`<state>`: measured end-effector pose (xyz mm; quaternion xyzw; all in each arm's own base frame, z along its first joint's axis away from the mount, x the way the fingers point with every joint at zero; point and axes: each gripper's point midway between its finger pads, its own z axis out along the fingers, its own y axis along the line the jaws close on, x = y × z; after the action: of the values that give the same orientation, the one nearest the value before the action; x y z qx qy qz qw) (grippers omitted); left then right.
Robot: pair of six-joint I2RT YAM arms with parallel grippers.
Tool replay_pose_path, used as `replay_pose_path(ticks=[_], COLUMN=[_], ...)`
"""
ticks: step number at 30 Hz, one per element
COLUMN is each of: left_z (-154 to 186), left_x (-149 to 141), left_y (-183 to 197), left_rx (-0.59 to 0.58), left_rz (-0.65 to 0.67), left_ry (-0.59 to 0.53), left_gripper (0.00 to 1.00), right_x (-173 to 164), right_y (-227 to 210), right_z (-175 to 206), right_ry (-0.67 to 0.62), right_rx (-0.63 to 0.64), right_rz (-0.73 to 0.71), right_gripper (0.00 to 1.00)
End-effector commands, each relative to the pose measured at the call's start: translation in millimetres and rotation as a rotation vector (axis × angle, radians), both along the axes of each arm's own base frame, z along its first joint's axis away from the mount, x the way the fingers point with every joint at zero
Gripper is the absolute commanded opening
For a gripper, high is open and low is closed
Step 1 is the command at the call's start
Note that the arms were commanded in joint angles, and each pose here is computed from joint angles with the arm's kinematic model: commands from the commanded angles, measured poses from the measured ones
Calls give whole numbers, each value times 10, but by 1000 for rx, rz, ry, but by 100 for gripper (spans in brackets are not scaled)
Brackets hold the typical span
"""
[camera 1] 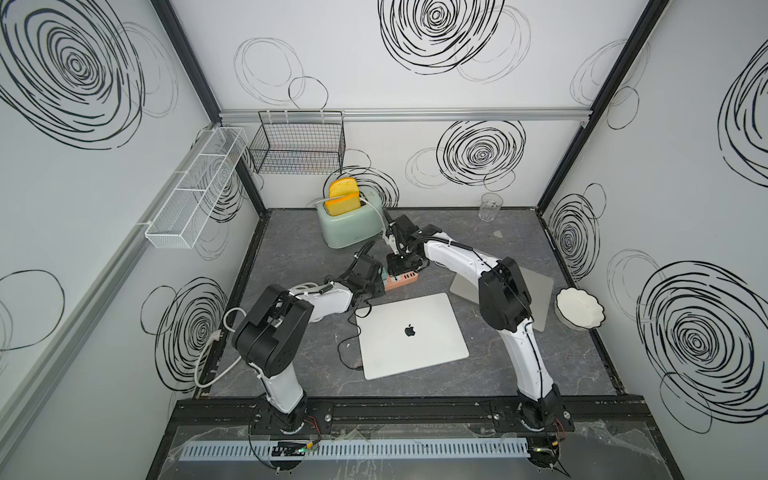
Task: Unplug the laptop charger
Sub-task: Remove the plug from the socket.
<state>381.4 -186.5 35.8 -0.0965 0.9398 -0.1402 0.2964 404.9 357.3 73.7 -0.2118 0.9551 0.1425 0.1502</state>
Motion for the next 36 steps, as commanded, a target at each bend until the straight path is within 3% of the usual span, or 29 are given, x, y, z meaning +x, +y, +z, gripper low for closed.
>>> replay_pose_path(ticks=[1, 18, 27, 36], left_z=[-415, -840, -899, -949], left_x=[-267, -609, -684, -739], left_y=[170, 267, 261, 288], left_rx=[115, 223, 223, 235], left_rz=[-5, -29, -46, -55], left_ry=[131, 223, 236, 250], left_gripper=[50, 50, 49, 49], right_x=[-55, 21, -11, 32], right_y=[127, 103, 161, -81], right_z=[160, 234, 280, 216], right_ry=[32, -69, 116, -24], right_rx=[57, -69, 135, -97], right_rz=[13, 44, -3, 65], right_gripper=[13, 9, 9, 10])
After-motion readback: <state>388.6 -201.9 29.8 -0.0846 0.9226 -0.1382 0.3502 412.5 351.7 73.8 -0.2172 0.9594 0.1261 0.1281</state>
